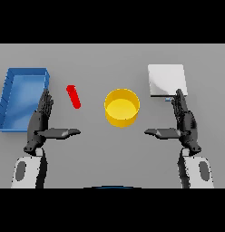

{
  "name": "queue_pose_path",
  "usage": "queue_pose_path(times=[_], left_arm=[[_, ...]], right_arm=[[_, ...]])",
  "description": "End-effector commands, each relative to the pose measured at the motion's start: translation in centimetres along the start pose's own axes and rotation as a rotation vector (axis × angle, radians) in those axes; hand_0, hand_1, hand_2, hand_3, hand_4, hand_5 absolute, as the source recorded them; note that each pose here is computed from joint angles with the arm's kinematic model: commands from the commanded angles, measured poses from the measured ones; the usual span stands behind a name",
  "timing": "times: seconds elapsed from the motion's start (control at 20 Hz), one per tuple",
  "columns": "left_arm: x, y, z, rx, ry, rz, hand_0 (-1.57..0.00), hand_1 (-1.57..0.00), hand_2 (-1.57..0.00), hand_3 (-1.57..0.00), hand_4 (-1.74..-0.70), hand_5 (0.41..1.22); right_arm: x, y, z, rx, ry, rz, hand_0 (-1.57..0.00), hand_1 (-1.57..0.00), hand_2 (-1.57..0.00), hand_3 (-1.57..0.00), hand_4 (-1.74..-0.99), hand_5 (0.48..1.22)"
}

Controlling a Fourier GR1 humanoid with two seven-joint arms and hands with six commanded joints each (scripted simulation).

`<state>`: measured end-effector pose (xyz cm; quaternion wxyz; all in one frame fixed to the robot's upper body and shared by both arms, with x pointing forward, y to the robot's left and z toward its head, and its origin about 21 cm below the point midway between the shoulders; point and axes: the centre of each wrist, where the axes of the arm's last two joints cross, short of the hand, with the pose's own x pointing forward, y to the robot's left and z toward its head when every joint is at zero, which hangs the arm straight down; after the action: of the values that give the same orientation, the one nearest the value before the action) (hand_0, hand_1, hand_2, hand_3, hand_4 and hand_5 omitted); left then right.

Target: Pick up the red beaker and tilt it to pour out 1 green nut into yellow bowl. Pick up the yellow bowl and place it on the metallic measuring scale.

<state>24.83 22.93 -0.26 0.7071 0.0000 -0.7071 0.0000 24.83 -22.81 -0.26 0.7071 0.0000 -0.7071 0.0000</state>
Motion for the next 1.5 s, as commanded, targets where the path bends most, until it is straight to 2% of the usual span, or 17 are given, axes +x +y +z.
queue_pose_path(times=[0.0,0.25,0.3,0.4,0.5,0.65,0.9,1.05,1.45], left_arm=[[0.0,-0.1,0.0,0.000,0.000,0.001,0.00,0.00,0.00,0.00,-1.20,0.652],[0.0,-0.5,0.2,-0.006,-0.004,0.000,0.00,0.00,0.00,0.00,-1.20,0.652],[0.3,-0.3,1.0,-0.028,-0.017,-0.081,0.00,0.00,0.00,0.00,-1.20,0.652],[0.8,-0.1,2.4,-0.059,-0.025,-0.149,0.00,0.00,0.00,0.00,-1.21,0.650],[1.5,-1.0,2.6,-0.077,-0.021,-0.169,0.00,0.00,0.00,0.00,-1.22,0.658],[1.9,-0.9,2.7,-0.085,-0.023,-0.191,0.00,0.00,0.00,0.00,-1.23,0.662],[1.1,-1.9,0.2,-0.129,0.024,-0.185,0.00,0.00,0.00,0.00,-1.33,0.713],[0.7,-2.3,-1.8,-0.128,0.045,-0.203,0.00,0.00,0.00,0.00,-1.38,0.738],[-1.5,-2.1,-6.1,-0.122,0.100,-0.202,0.00,0.00,0.00,0.00,-1.34,0.717]], right_arm=[[0.0,0.0,0.0,-0.001,0.000,0.000,0.00,0.00,0.00,0.00,-1.245,0.681],[-0.1,-0.2,-0.3,0.002,0.007,0.000,0.00,0.00,0.00,0.00,-1.245,0.681],[0.2,-0.5,0.8,0.014,-0.086,0.141,0.00,0.00,0.00,0.00,-1.245,0.681],[0.6,-0.5,2.1,0.034,-0.145,0.273,0.00,0.00,0.00,0.00,-1.239,0.679],[0.9,-0.3,2.8,0.046,-0.143,0.315,0.00,0.00,0.00,0.00,-1.235,0.678],[1.6,0.0,2.5,0.053,-0.150,0.309,0.00,0.00,0.00,0.00,-1.245,0.681],[1.3,0.2,2.6,0.077,-0.139,0.258,0.00,0.00,0.00,0.00,-1.280,0.679],[1.4,0.2,2.7,0.071,-0.153,0.246,0.00,0.00,0.00,0.00,-1.304,0.678],[1.6,-0.5,3.0,0.054,-0.138,0.235,0.00,0.00,0.00,0.00,-1.341,0.689]])
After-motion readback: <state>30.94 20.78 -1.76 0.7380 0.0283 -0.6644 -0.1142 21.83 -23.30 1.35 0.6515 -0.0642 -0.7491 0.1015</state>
